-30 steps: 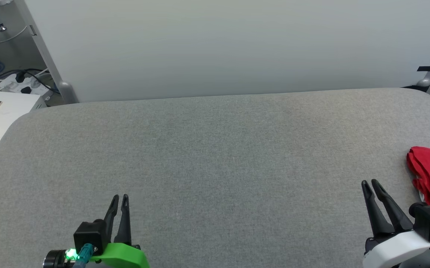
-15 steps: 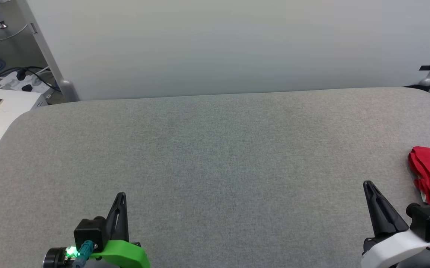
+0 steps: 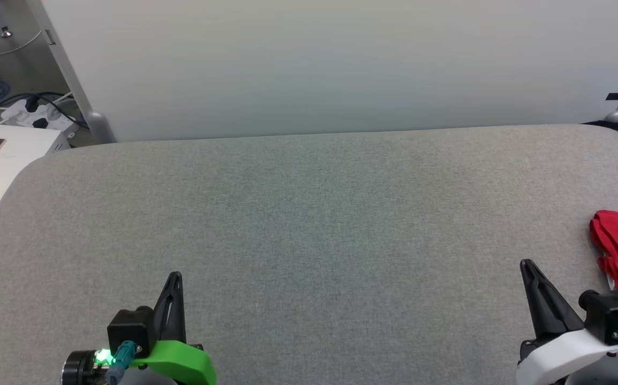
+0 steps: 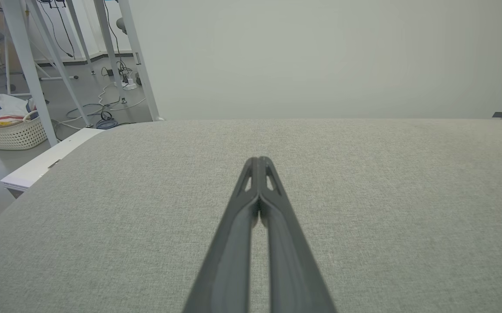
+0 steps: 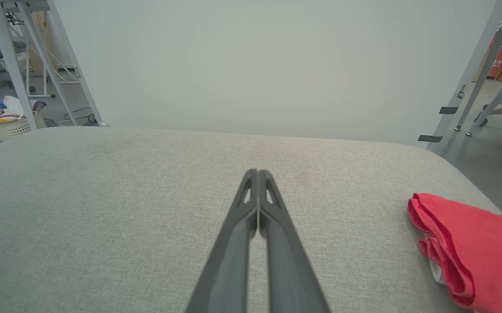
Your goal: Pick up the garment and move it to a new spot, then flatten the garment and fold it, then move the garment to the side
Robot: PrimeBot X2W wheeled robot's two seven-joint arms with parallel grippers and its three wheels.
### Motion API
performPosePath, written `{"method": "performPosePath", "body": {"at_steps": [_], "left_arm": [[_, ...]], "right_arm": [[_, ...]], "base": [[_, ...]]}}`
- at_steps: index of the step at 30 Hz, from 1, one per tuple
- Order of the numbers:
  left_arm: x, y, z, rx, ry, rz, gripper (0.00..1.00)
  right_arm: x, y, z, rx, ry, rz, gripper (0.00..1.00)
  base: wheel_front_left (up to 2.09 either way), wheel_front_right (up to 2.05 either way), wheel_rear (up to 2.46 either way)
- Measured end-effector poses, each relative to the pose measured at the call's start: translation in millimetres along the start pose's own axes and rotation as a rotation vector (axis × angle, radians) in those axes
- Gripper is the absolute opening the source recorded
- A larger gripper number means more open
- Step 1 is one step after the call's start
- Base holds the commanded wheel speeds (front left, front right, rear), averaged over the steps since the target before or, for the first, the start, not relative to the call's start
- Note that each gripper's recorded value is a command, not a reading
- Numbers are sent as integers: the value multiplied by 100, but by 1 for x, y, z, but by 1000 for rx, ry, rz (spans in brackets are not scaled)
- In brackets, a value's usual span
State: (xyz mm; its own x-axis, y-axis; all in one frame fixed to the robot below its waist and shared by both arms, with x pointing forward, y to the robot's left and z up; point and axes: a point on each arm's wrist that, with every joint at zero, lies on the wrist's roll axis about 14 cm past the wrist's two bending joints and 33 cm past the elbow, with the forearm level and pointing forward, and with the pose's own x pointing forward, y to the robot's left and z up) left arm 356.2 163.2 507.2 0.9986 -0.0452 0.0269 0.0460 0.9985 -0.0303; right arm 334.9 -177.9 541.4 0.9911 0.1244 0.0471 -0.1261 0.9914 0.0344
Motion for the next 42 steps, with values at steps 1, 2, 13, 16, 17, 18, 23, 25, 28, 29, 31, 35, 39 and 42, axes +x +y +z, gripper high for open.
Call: {"method": "performPosePath", "body": {"at_steps": [1, 2, 13, 16, 17, 18, 23, 25, 28, 29, 31, 35, 39, 42], "left_arm": [[0, 0, 1, 0, -1, 0, 0], [0, 1, 0, 0, 0, 0, 0], [2, 1, 3, 5, 2, -1, 0], [2, 1, 3, 9, 3, 2, 0], [2, 1, 3, 9, 4, 1, 0], [3, 1, 3, 10, 4, 2, 0], [3, 2, 4, 13, 6, 1, 0], [3, 2, 4, 13, 9, 5, 0], [4, 3, 5, 15, 7, 5, 0], [4, 3, 5, 16, 9, 7, 0], [5, 3, 6, 16, 8, 8, 0], [5, 3, 6, 17, 9, 6, 0], [5, 3, 7, 24, 8, 9, 0], [6, 4, 8, 28, 9, 9, 0]], "right_arm": [[0, 0, 0, -3, 1, 0, 0], [1, 0, 0, -4, 1, 0, 0], [4, 1, -3, -7, 8, -1, 0], [6, 2, -3, -8, 8, -1, 0], [6, 2, -3, -8, 8, -1, 0], [7, 2, -3, -7, 9, 0, 0], [9, 3, -4, -13, 11, 0, 0], [9, 3, -5, -17, 13, 0, 0], [10, 3, -6, -17, 18, -1, 0], [10, 3, -6, -17, 19, -1, 0], [11, 3, -7, -23, 21, -1, 0], [12, 4, -8, -29, 25, -1, 0], [13, 4, -9, -33, 27, 0, 0], [15, 5, -8, -34, 24, 0, 0]], "base": [[0, 0, 0], [0, 0, 0], [0, 0, 0], [0, 0, 0], [0, 0, 0], [0, 0, 0], [0, 0, 0], [0, 0, 0], [0, 0, 0], [0, 0, 0], [0, 0, 0], [0, 0, 0], [0, 0, 0], [0, 0, 0]]}}
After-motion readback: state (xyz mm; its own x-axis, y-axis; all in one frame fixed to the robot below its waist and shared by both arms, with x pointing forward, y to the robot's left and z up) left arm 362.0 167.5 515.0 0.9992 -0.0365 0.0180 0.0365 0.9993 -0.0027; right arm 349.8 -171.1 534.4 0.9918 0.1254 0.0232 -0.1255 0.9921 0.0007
